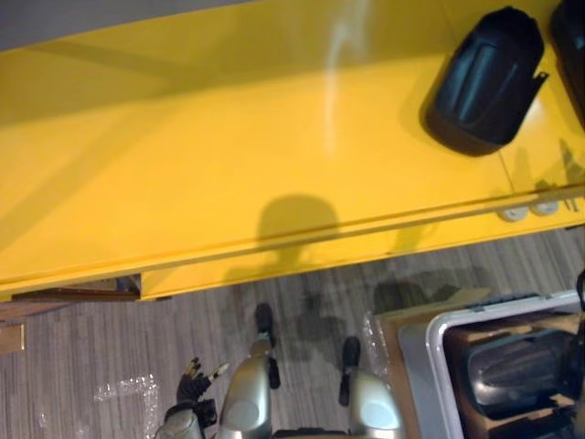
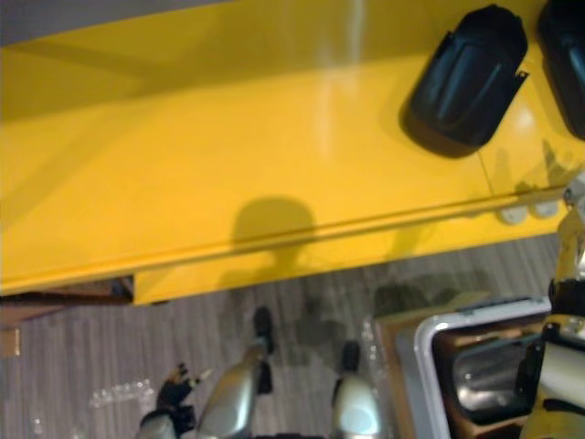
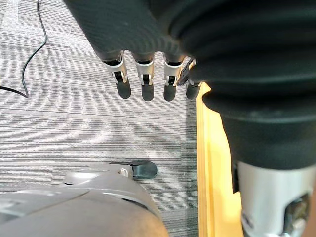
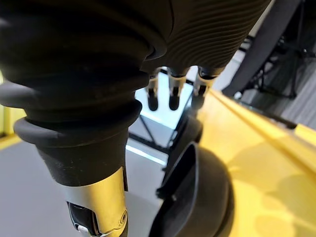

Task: Walk over and take plastic housings, then place them on the shelf

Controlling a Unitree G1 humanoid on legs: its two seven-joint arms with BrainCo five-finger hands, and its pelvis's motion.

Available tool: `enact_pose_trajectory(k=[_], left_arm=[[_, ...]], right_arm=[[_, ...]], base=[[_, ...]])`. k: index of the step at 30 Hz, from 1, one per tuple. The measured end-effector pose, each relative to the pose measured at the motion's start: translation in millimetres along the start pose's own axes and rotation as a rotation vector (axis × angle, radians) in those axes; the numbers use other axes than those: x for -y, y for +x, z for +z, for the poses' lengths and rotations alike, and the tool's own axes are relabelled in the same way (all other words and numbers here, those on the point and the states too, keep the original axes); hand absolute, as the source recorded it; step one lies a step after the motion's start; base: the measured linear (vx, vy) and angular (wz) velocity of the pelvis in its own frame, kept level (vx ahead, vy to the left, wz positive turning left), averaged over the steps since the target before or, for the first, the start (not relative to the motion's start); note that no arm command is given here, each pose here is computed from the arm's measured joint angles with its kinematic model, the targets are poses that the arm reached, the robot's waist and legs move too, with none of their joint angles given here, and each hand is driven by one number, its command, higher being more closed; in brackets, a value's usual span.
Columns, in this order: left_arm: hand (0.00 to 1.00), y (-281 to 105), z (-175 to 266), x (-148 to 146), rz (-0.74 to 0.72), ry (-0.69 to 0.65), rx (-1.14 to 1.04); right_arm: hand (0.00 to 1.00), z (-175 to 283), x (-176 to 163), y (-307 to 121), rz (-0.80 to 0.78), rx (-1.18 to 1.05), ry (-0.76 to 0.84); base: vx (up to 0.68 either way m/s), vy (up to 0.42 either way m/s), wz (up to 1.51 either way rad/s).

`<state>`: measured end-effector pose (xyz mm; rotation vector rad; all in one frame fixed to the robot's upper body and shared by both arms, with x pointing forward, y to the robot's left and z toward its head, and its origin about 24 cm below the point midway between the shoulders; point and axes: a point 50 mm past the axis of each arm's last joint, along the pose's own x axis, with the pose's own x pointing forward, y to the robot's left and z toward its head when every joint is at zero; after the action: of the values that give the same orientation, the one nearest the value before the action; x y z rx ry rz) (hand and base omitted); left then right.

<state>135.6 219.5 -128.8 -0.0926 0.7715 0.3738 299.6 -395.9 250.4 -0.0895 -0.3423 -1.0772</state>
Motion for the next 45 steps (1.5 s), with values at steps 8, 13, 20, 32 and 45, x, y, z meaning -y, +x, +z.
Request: enact_pose_trajectory(k=[8, 13, 20, 32, 45], left_arm=[[0.00, 3, 8, 8, -0.026, 0.011, 0.023], [0.00, 3, 8, 9, -0.033, 0.016, 0.021], [0.00, 3, 7, 11, -0.035, 0.017, 0.006], [0.00, 3, 6, 19, -0.046, -0.002, 0.002], [0.00, 3, 5, 21, -0.050, -0.006, 0.000]], right_arm=[[0.00, 20, -19, -5, 0.068, 0.131, 0.049], [0.00, 30, -23, -12, 0.021, 0.242, 0.030], [0.00, 28, -33, -20, 0.028, 0.232, 0.044], [0.00, 0, -46, -24, 0.129, 0.131, -0.023], [0.00, 7, -63, -24, 0.227, 0.095, 0.009]], base=[[0.00, 0.000, 0.09], [0.00, 0.000, 0.00], [0.00, 0.000, 0.00], [0.00, -0.007, 0.05], [0.00, -0.002, 0.01]])
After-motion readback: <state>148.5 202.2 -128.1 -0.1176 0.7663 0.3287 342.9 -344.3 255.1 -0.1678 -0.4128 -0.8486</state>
